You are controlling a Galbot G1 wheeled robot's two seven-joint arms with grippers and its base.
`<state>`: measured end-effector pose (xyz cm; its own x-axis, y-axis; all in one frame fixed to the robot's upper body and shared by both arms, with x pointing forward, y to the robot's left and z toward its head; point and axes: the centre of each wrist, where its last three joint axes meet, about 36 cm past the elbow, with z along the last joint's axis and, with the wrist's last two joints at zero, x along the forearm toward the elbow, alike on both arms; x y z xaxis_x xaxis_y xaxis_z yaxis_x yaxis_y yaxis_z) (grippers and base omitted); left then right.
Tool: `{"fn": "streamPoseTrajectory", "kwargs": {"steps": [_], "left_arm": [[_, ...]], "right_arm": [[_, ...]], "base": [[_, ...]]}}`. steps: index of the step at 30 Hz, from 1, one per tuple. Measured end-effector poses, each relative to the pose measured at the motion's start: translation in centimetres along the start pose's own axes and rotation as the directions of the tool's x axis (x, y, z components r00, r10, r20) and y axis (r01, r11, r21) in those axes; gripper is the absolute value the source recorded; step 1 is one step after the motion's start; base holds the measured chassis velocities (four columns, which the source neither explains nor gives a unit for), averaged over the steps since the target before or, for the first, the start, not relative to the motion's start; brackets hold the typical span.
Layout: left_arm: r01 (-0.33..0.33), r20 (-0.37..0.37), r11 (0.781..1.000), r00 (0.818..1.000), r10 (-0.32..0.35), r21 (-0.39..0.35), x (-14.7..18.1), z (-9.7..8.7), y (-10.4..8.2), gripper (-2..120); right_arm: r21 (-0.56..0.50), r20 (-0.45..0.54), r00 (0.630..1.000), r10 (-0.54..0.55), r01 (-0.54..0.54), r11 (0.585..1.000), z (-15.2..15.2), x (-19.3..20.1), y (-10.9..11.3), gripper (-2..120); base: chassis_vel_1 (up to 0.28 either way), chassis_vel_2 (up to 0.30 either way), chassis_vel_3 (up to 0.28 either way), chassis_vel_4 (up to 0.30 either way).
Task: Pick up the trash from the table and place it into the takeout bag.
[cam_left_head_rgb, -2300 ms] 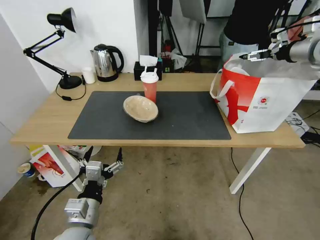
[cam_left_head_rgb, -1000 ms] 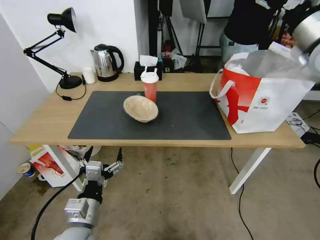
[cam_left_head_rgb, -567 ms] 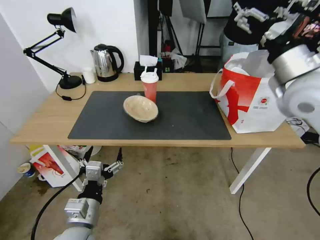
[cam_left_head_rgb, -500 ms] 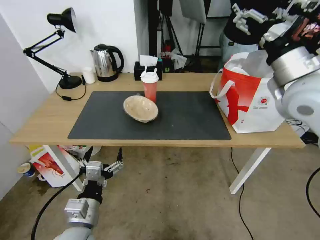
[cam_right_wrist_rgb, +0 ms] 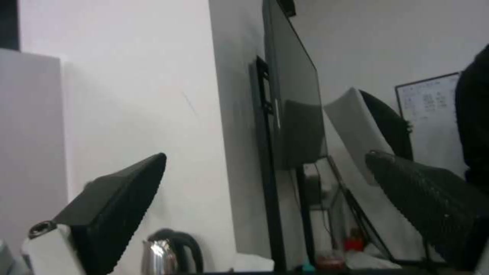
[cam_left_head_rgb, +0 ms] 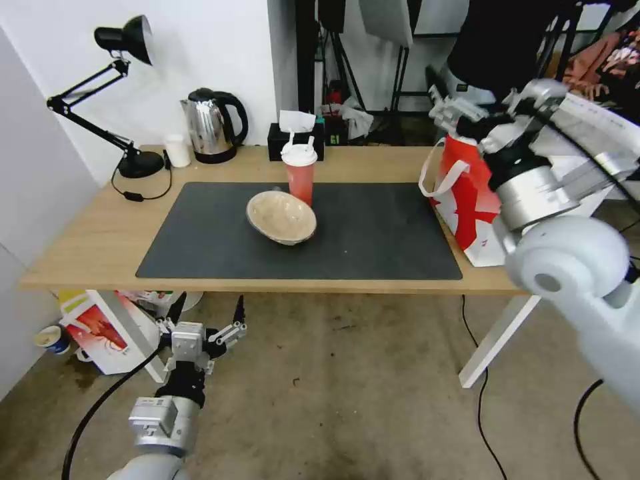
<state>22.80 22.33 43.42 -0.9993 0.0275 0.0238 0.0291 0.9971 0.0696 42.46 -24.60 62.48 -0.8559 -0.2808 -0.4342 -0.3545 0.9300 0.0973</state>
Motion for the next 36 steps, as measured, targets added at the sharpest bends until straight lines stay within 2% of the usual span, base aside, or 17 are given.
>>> {"fn": "streamPoseTrajectory", "kwargs": {"steps": [9, 15, 20, 24, 29, 32, 36], "left_arm": [[0.000, 0.000, 1.000, 1.000, 0.000, 0.000, 0.0, 0.0, 0.0, 100], [0.000, 0.000, 1.000, 1.000, 0.000, 0.000, 0.0, 0.0, 0.0, 100], [0.000, 0.000, 1.000, 1.000, 0.000, 0.000, 0.0, 0.0, 0.0, 100], [0.000, 0.000, 1.000, 1.000, 0.000, 0.000, 0.0, 0.0, 0.0, 100], [0.000, 0.000, 1.000, 1.000, 0.000, 0.000, 0.0, 0.0, 0.0, 100], [0.000, 0.000, 1.000, 1.000, 0.000, 0.000, 0.0, 0.0, 0.0, 100], [0.000, 0.000, 1.000, 1.000, 0.000, 0.000, 0.0, 0.0, 0.0, 100]], "right_arm": [[0.034, -0.092, 0.982, 0.167, -0.164, 0.986, 2.4, -2.4, 1.5, 100], [0.033, -0.105, 0.976, 0.191, -0.189, 0.981, 3.2, -3.4, 1.8, 100], [0.033, -0.134, 0.961, 0.241, -0.239, 0.970, 4.5, -4.2, 3.2, 100], [0.064, -0.140, 0.955, 0.262, -0.255, 0.965, 5.1, -3.9, 3.7, 100], [0.079, -0.132, 0.952, 0.277, -0.268, 0.960, 5.3, -2.3, 5.3, 100], [0.058, -0.110, 0.956, 0.270, -0.265, 0.962, 4.2, -0.9, 6.3, 100], [0.046, -0.083, 0.962, 0.261, -0.258, 0.965, 3.0, 0.7, 6.6, 100]], "base": [[0.000, 0.000, 0.000, 0.000], [0.000, 0.000, 0.000, 0.000], [0.000, 0.000, 0.000, 0.000], [0.000, 0.000, 0.000, 0.000], [0.000, 0.000, 0.000, 0.000], [0.000, 0.000, 0.000, 0.000], [0.000, 0.000, 0.000, 0.000]]}}
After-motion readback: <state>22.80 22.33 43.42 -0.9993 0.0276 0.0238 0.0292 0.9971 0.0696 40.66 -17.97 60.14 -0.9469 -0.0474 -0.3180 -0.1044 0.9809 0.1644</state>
